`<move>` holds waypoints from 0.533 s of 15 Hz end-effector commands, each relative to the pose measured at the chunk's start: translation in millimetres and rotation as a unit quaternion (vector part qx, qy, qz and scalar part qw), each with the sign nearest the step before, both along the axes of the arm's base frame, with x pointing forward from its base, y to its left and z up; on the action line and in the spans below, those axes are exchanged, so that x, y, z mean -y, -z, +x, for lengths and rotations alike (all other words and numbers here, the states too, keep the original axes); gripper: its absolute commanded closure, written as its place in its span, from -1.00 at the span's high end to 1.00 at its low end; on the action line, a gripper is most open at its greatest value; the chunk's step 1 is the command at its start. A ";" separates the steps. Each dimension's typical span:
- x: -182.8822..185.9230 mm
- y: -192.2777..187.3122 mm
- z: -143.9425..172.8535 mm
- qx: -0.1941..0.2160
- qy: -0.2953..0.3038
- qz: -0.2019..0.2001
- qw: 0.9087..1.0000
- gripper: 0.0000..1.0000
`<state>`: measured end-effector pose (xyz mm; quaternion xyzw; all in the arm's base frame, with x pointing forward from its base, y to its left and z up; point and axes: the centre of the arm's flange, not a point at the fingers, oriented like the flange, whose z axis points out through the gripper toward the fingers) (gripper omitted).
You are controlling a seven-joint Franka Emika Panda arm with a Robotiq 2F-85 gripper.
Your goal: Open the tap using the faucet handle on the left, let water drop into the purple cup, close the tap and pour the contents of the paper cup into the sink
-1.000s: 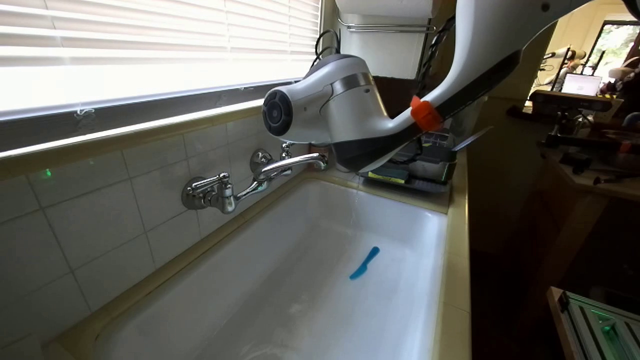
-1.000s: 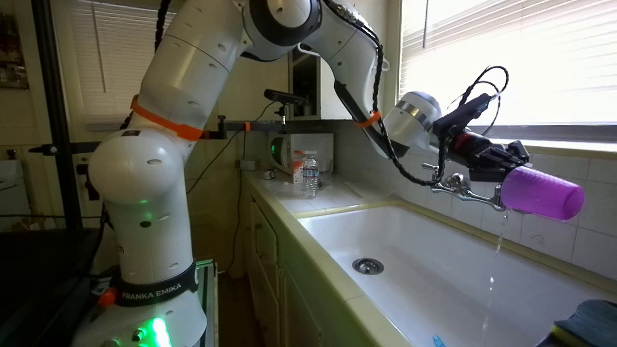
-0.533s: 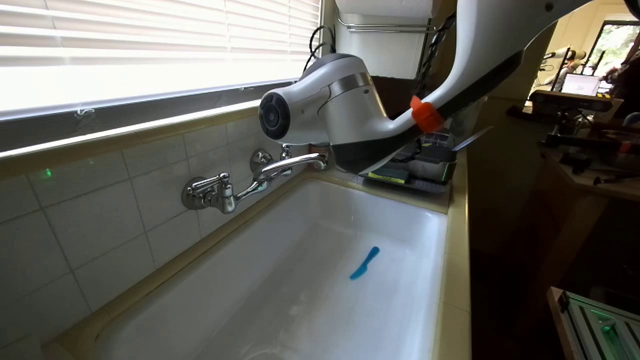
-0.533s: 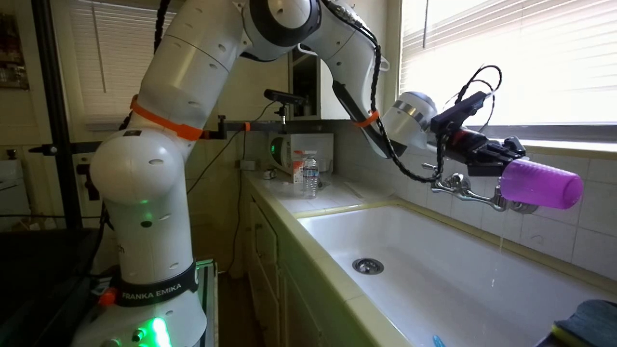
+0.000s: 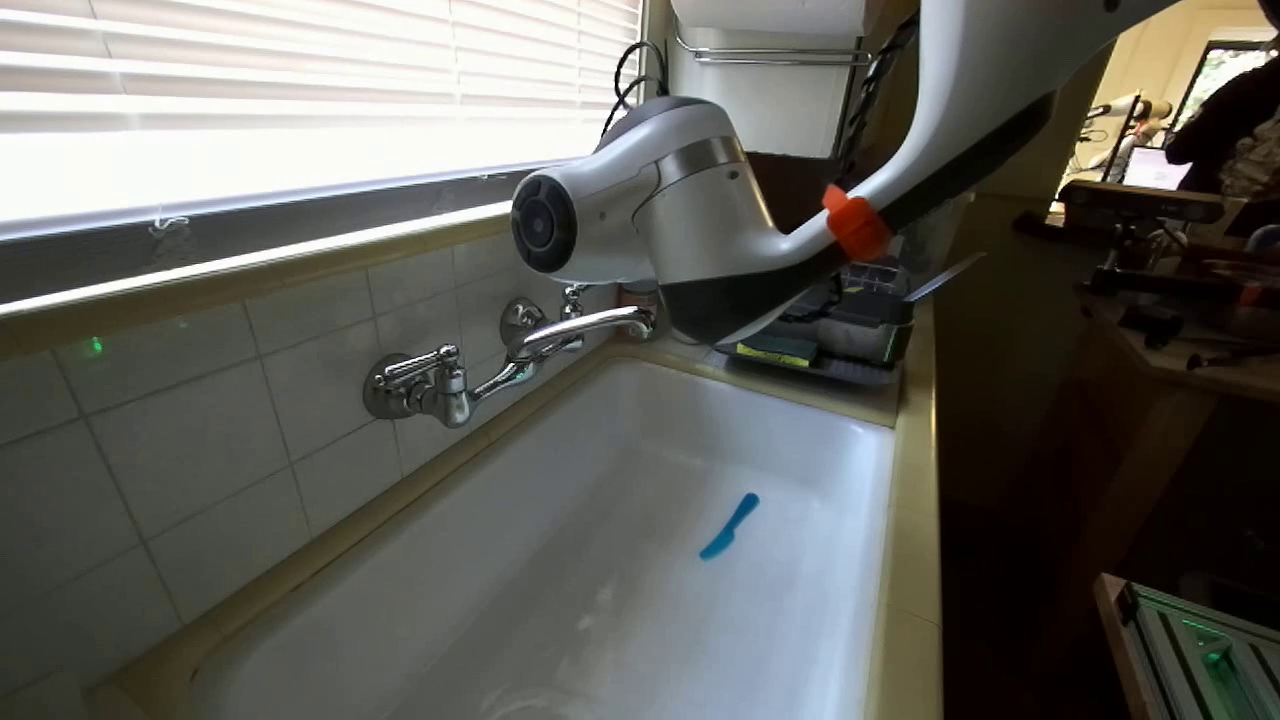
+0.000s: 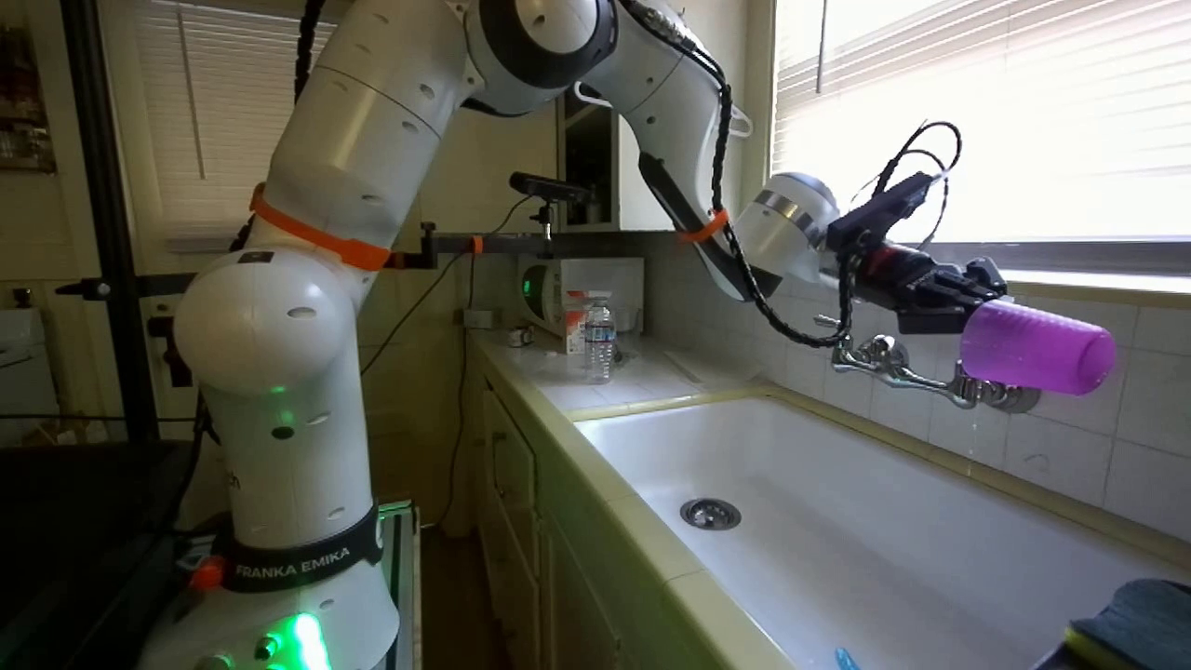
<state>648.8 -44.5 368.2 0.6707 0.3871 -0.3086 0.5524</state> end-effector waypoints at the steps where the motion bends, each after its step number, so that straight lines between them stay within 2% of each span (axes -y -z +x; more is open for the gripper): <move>1: 0.1 -4.6 -12.6 0.002 -0.006 0.009 1.000 -0.98; 8: 2.1 -6.9 -17.0 0.031 -0.009 0.077 0.997 -0.98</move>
